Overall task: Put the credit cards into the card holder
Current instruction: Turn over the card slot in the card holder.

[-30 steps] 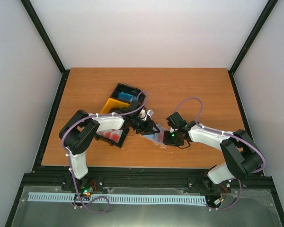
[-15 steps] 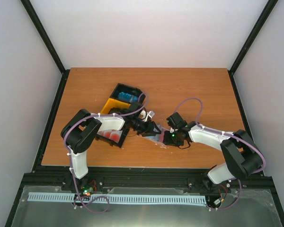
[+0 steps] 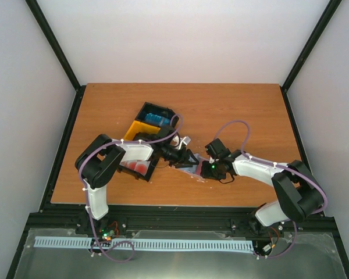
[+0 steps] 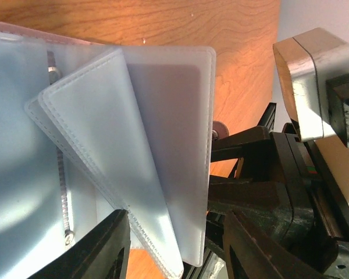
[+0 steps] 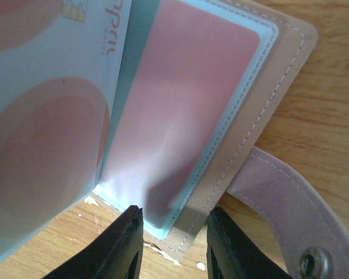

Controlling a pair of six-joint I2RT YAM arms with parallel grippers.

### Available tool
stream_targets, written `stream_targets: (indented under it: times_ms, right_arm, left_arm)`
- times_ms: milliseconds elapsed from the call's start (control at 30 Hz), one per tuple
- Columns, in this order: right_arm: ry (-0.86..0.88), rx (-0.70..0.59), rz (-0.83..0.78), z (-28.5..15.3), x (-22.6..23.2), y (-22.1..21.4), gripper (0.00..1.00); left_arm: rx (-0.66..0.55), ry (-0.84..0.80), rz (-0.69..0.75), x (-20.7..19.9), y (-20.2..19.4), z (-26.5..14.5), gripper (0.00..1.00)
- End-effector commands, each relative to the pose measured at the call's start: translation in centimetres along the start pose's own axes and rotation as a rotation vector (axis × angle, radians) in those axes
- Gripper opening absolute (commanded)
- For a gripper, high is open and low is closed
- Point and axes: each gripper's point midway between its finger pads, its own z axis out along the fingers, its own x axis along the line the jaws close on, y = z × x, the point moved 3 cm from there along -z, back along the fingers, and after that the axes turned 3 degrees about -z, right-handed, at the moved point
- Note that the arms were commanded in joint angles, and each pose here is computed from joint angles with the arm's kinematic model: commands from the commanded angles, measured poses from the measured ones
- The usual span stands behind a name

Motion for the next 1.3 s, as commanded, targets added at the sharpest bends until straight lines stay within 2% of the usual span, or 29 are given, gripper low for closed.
stream_targets:
  times_ms: [0,267,533,833,1267]
  right_arm:
    - [-0.002,-0.028,-0.006,-0.3,0.0,0.0,0.32]
    - [0.013,-0.07,-0.004,-1.0,0.2,0.4,0.32]
    - [0.02,-0.058,0.003,-0.6,0.2,0.2,0.32]
    - [0.014,-0.057,0.008,-0.4,0.0,0.2,0.3]
    - [0.008,-0.059,0.004,-0.5,-0.1,0.1,0.3]
  left_arm:
    - [0.01,-0.033,0.018,-0.6,-0.2,0.2,0.45]
    - [0.013,-0.051,0.012,-0.6,-0.4,0.3,0.4]
    - [0.016,-0.099,-0.003,-0.8,-0.5,0.4,0.39]
    - [0.019,-0.092,-0.015,-0.3,-0.5,0.7,0.3]
    - [0.028,-0.034,-0.064,1.2,-0.1,1.6,0.29]
